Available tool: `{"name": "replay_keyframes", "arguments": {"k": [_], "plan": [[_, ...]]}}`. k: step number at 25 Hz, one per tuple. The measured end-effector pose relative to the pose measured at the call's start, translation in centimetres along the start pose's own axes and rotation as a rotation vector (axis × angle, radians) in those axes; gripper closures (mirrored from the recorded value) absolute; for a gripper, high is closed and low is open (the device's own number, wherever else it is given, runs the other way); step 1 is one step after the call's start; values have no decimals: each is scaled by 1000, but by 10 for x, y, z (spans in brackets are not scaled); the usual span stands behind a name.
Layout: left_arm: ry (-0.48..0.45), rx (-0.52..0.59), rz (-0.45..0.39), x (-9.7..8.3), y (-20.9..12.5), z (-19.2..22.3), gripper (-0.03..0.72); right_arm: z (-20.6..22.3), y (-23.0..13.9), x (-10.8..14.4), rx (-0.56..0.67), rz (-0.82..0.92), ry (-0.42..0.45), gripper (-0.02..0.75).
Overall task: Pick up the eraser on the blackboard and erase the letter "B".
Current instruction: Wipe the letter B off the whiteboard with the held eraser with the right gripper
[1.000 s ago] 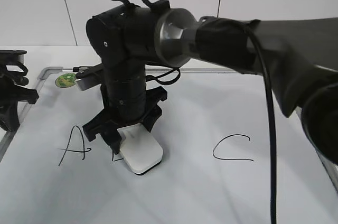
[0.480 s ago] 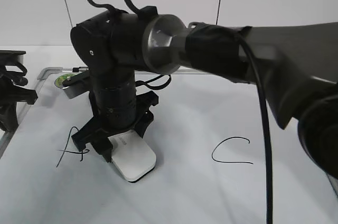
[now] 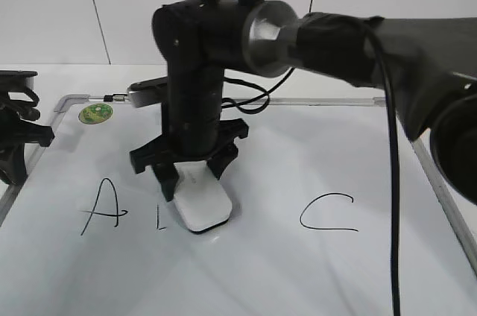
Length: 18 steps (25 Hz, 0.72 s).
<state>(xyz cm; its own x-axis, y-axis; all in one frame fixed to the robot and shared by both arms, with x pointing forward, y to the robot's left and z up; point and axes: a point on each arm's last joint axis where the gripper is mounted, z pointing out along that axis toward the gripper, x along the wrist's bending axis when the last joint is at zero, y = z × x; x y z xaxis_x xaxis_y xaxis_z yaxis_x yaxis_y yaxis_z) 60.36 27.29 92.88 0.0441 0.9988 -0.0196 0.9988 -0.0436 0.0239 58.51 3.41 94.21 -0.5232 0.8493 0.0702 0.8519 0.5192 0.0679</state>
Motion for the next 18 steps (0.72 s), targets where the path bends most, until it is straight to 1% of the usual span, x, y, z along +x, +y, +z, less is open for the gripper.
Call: {"name": "replay_keyframes", "arguments": {"k": [4, 6, 7, 11, 14, 17, 18], "plan": [[0, 0, 0, 0, 0, 0, 672, -2, 8, -40, -17, 88, -10, 207], [0, 0, 0, 0, 0, 0, 672, -3, 10, -52, -24, 103, -34, 207], [0, 0, 0, 0, 0, 0, 672, -4, 10, -54, -28, 106, -40, 207], [-1, -2, -1, 0, 0, 0, 672, -8, 14, -53, -41, 104, -46, 207], [-1, -2, -1, 0, 0, 0, 672, -12, 15, -46, -49, 67, -69, 208], [-1, 0, -1, 0, 0, 0, 672, -16, 15, -33, -70, 19, -86, 208], [-1, 2, -1, 0, 0, 0, 672, -17, 16, -26, -83, 0, -86, 208]]}}
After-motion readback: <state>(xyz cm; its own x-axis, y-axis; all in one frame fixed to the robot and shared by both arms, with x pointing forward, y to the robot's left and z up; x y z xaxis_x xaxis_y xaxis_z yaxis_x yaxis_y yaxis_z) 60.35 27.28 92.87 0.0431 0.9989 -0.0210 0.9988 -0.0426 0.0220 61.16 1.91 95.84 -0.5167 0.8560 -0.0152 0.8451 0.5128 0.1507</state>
